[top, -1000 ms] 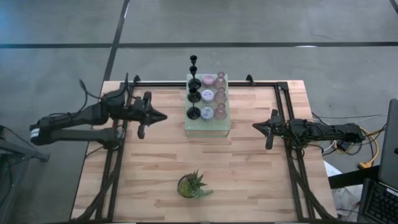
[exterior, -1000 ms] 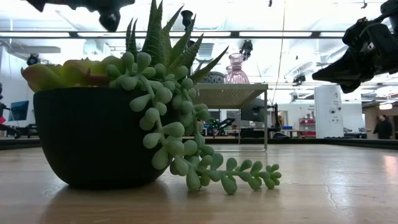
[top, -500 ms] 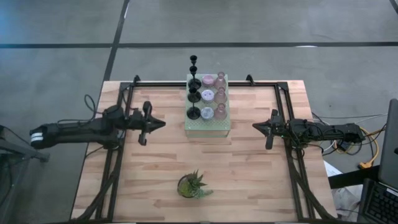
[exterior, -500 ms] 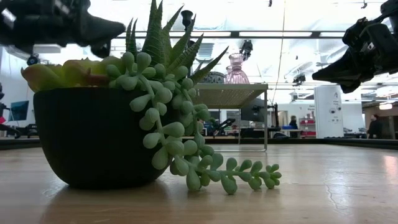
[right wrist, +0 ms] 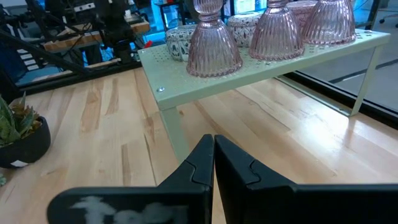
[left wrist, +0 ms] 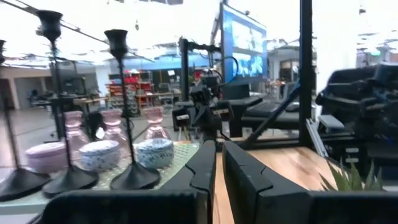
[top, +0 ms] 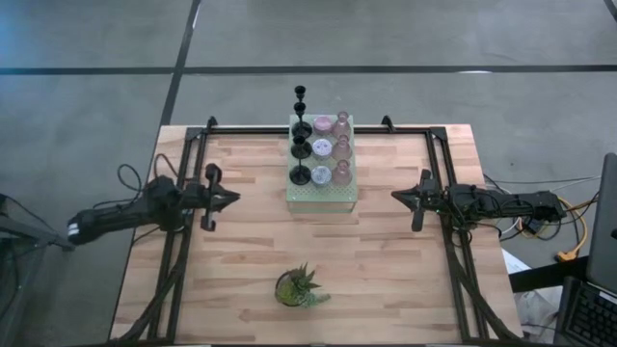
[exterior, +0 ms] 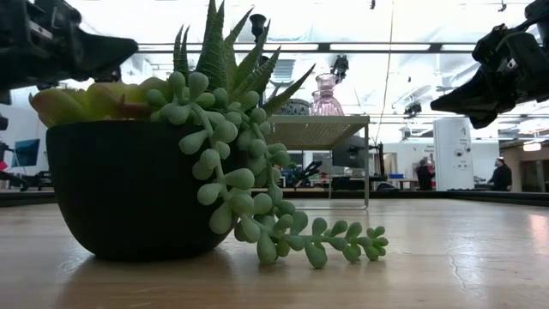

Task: Pick & Place candle stick holders
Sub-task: Return to Home Position

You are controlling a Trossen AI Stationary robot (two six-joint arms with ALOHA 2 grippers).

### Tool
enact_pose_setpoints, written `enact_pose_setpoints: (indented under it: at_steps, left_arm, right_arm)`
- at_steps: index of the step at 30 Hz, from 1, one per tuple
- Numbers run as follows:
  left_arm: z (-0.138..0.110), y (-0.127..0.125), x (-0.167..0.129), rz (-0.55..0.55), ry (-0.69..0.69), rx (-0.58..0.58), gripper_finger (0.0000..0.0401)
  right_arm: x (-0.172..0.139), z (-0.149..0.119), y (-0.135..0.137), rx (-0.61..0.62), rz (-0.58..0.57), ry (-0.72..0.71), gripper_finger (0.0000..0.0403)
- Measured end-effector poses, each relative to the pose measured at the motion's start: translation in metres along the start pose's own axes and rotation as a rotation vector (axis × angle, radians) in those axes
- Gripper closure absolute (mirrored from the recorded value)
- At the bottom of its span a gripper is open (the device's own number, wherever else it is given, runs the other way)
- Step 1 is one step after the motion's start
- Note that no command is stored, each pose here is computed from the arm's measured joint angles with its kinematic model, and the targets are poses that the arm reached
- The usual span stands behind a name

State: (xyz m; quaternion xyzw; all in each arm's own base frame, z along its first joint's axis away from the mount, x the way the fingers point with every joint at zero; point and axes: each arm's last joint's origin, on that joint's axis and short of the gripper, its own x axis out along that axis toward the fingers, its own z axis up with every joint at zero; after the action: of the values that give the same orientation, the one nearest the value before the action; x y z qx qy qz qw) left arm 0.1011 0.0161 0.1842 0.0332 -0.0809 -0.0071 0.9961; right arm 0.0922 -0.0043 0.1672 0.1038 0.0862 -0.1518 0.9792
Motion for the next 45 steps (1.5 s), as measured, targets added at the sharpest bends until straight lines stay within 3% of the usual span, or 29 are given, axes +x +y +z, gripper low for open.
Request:
enact_pose_setpoints:
  at_steps: [10, 17, 45]
  left_arm:
    - [-0.008, -0.004, -0.007, 0.13, 0.076, -0.012, 0.0366]
    - [-0.015, -0.009, -0.007, 0.113, 0.142, -0.011, 0.0368]
    - [-0.015, -0.008, -0.007, 0.114, 0.152, -0.009, 0.0369]
  right_arm:
    - [0.0, 0.0, 0.0, 0.0, 0.001, -0.001, 0.0394]
    - [0.0, 0.0, 0.0, 0.0, 0.001, 0.0, 0.0394]
    - [0.0, 0.0, 0.0, 0.001, 0.001, -0.002, 0.0394]
